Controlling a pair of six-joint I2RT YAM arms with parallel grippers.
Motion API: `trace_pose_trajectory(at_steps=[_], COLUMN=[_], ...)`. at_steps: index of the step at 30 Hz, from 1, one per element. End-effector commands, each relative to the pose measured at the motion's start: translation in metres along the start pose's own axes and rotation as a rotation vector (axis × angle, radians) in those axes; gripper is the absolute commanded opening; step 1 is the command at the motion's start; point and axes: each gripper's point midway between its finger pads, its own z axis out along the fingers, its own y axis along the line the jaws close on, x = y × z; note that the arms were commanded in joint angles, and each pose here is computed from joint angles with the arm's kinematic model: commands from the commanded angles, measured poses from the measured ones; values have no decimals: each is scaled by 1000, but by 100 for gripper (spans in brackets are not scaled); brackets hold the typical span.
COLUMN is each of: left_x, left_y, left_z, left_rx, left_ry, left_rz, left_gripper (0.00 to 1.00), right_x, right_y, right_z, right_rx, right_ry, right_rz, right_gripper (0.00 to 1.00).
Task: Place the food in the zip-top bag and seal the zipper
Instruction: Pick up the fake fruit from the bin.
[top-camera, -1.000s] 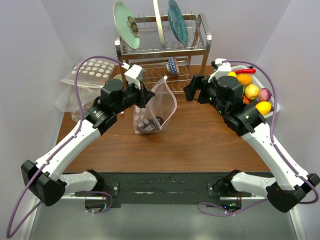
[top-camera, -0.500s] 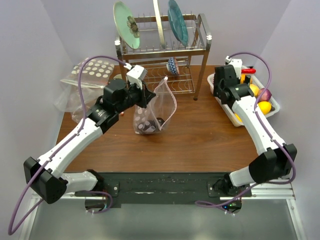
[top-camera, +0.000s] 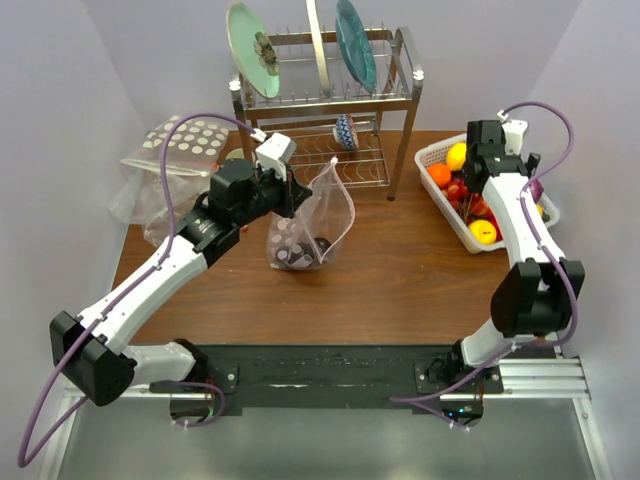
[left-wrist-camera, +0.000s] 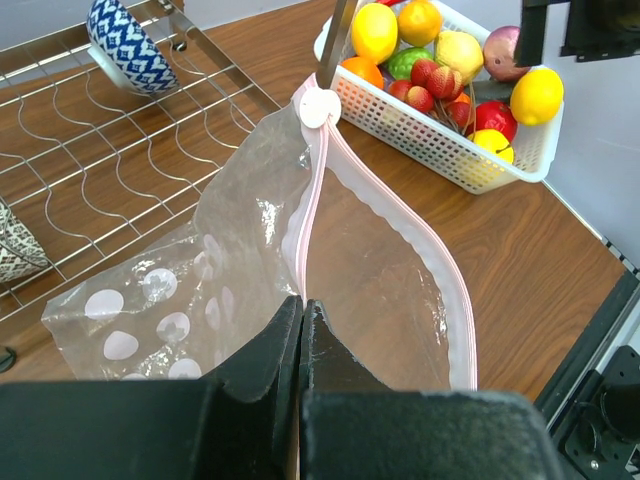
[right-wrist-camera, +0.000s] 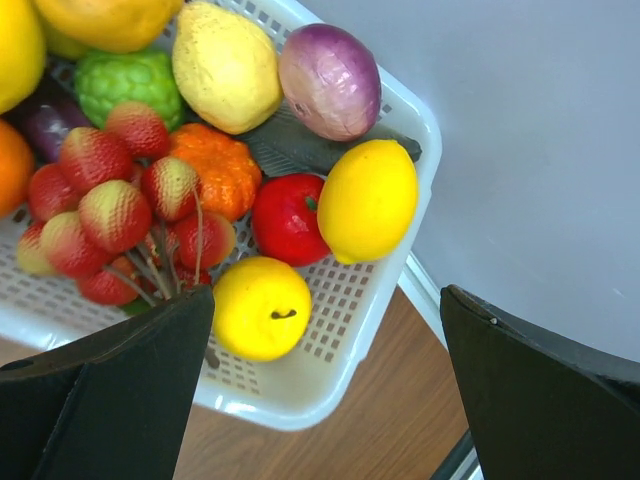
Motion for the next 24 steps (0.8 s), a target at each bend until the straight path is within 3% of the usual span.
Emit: trace_pose_trajectory(at_steps=[1, 10, 24], left_x=[-6, -1, 7], left_y=[-1, -4, -1], left_z=[3, 7, 13], left_rx=[17, 37, 34], left_ry=[-31, -22, -2], left_rz=[1, -8, -11], left_gripper=[0, 0, 0], right_x=[-10, 9, 39], right_y=[-14, -21, -22], right_z=[33, 84, 123], right_rx=[77, 100, 131], right_ry=[9, 94, 131], right_rz=[91, 142, 276], right_gripper=[99, 99, 97])
